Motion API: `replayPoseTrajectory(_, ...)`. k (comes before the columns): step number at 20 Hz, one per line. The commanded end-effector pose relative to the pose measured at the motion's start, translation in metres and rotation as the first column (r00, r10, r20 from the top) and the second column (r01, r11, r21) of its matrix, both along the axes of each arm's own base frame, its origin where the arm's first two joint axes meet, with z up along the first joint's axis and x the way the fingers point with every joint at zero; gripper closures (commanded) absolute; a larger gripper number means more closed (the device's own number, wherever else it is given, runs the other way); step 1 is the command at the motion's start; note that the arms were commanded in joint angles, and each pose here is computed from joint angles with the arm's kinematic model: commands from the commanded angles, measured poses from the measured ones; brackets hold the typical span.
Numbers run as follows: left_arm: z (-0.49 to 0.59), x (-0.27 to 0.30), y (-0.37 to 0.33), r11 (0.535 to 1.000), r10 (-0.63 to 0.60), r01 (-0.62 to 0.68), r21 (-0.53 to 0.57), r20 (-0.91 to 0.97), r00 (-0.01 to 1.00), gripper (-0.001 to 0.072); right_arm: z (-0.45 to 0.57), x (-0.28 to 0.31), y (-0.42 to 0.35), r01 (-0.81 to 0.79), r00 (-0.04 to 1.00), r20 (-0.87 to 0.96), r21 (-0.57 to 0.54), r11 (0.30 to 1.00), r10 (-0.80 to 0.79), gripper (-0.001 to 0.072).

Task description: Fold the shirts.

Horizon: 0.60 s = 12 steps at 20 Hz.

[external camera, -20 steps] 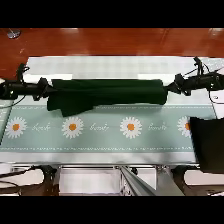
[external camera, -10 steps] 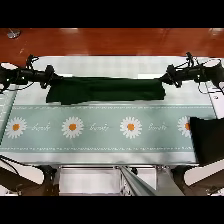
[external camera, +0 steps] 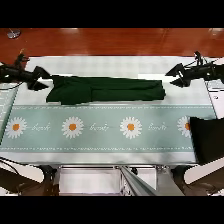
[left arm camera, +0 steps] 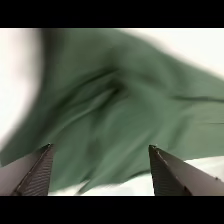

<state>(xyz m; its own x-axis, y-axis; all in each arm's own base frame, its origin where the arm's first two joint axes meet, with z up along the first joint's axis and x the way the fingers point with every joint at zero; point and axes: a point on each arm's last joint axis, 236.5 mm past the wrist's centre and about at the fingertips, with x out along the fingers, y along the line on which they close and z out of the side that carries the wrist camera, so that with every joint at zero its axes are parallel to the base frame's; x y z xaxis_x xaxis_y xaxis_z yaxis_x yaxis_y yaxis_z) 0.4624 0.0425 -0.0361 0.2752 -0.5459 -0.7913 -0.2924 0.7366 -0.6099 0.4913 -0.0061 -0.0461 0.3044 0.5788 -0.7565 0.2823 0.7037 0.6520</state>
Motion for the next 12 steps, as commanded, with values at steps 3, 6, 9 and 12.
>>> replayPoseTrajectory(3, 0.008, -0.045, 0.040, 0.978, 0.079, -0.091, 0.187, 0.070, 0.994, 0.0006, -0.038, -0.050, -0.022, -0.061, 0.977, -0.212, -0.107, 0.992, 0.038, 0.0093)
replayPoseTrajectory(6, 0.032, -0.051, 0.006, 0.975, 0.130, -0.173, 0.141, 0.271, 0.954, 0.0006, -0.047, -0.045, 0.000, -0.073, 0.975, -0.216, -0.070, 0.995, 0.056, 0.0093)
replayPoseTrajectory(9, 0.046, -0.075, -0.046, 0.991, 0.067, -0.100, 0.084, 0.328, 0.942, 0.0006, -0.052, -0.036, 0.036, -0.081, 0.975, -0.208, 0.019, 0.997, 0.083, 0.0093)
replayPoseTrajectory(12, 0.046, -0.091, -0.091, 0.998, -0.046, 0.030, 0.057, 0.301, 0.952, 0.0006, -0.055, -0.031, 0.059, -0.102, 0.975, -0.193, 0.041, 0.994, 0.108, 0.0093)
